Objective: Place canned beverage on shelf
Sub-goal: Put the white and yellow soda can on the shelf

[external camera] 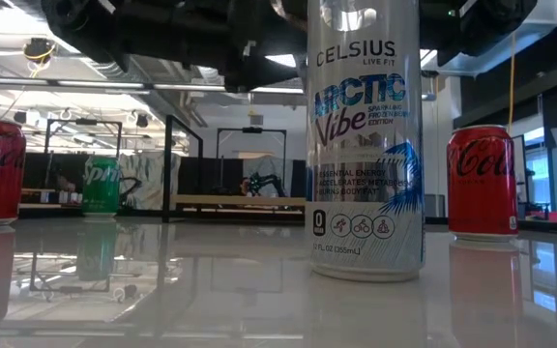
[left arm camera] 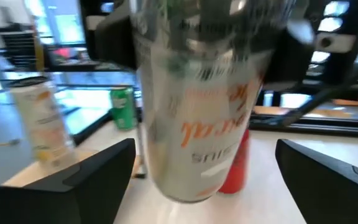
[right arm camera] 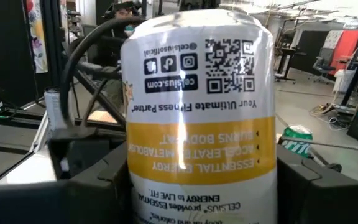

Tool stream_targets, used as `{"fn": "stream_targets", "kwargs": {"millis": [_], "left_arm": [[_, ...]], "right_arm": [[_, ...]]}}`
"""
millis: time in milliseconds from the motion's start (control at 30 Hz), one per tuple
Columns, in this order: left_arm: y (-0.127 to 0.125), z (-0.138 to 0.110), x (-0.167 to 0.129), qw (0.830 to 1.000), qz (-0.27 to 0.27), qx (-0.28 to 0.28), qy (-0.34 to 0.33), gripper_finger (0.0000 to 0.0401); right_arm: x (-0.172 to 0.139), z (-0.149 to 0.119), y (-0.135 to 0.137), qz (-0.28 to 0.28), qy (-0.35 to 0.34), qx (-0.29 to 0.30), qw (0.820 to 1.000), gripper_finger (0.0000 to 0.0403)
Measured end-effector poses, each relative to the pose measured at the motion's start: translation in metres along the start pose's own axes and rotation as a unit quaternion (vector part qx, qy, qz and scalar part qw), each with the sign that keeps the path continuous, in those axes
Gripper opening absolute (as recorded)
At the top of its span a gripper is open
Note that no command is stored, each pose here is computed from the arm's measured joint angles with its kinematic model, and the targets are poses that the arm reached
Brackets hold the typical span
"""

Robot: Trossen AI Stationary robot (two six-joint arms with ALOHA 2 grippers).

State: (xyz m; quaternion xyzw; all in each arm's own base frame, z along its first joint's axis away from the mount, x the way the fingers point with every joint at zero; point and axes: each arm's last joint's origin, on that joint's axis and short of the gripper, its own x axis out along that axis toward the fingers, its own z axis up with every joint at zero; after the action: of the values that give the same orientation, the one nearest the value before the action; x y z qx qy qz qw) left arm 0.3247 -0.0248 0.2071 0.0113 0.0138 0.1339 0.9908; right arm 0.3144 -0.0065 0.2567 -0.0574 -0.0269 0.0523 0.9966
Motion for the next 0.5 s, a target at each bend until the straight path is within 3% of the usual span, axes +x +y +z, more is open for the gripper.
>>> {"fn": "stream_targets", "kwargs": {"millis": [300,500], "left_arm": [[-0.002,0.001,-0.001,1.000,0.027,0.013,-0.003,0.0378],[0.005,0.006,0.003,0.998,-0.045,-0.021,-0.026,0.0378]], "right_arm": [[0.004,0.009,0.004,0.011,-0.018,-0.002,1.000,0.0235],[0.007,0.015,0.012,0.024,-0.029,-0.018,0.999,0.0235]]}}
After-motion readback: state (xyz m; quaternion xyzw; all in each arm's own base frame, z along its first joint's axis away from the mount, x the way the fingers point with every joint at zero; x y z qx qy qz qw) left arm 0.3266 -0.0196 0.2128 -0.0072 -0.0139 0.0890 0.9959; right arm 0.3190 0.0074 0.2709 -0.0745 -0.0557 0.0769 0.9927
